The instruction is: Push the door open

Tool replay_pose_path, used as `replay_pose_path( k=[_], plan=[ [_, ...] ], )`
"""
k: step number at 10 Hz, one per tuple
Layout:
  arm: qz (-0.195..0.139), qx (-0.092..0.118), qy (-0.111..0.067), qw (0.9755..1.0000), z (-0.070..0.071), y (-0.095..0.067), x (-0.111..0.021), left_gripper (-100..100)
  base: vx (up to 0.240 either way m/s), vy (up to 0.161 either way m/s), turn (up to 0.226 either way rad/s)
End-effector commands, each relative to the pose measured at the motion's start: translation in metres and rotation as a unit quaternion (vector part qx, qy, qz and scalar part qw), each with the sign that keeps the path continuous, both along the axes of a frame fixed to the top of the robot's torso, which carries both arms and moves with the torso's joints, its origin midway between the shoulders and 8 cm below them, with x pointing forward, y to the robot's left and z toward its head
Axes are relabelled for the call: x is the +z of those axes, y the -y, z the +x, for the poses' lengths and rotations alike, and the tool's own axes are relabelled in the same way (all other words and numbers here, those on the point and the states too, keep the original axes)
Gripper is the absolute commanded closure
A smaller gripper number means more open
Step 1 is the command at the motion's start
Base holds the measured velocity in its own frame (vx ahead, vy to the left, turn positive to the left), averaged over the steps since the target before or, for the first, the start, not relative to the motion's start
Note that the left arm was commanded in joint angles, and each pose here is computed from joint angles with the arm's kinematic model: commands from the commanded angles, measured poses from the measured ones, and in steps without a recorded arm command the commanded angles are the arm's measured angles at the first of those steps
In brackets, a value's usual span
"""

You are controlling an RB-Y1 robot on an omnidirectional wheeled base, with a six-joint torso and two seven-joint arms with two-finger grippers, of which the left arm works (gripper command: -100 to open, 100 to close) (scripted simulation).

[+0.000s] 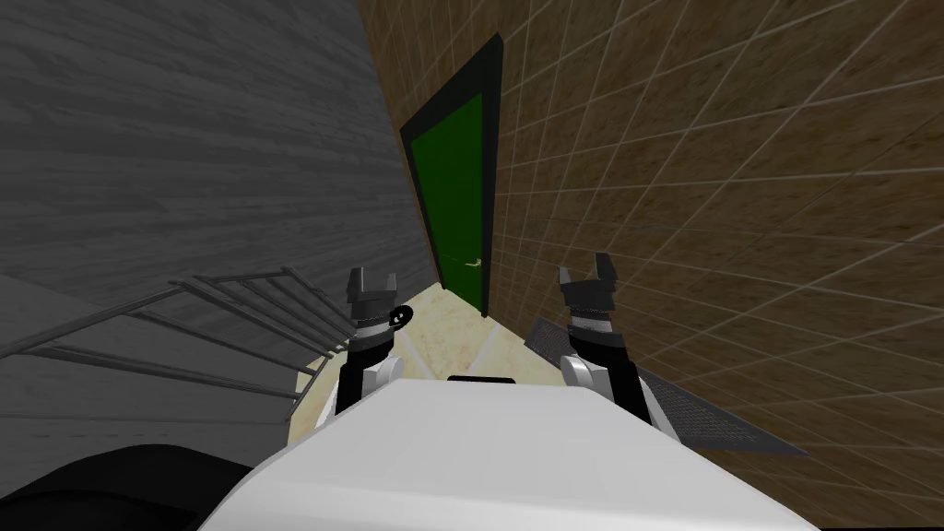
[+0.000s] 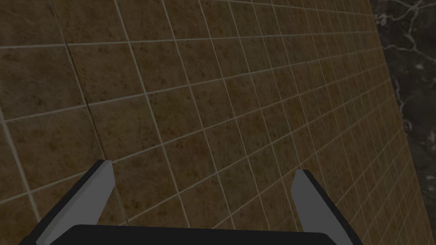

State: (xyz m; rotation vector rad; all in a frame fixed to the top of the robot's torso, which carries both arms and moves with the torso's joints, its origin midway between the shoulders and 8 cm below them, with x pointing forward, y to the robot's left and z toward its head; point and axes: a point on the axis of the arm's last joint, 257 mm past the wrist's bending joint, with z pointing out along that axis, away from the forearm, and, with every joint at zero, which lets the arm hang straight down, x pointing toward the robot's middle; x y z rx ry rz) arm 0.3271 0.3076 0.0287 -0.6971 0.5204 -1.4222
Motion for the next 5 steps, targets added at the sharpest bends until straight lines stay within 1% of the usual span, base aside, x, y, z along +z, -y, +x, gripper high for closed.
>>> replay_pose_path(
  k=[1, 3, 5],
  plan=[
    [-0.002, -0.005, -0.009, 0.9999, 0.006, 0.002, -0.010, -100, 0.101, 0.015, -0.090],
    [-0.007, -0.014, -0.025, 0.9996, 0.017, 0.005, -0.029, -100, 0.125, 0.025, -0.098],
    [-0.009, -0.019, -0.036, 0.9991, 0.024, 0.007, -0.041, -100, 0.131, 0.054, -0.064]
  ],
)
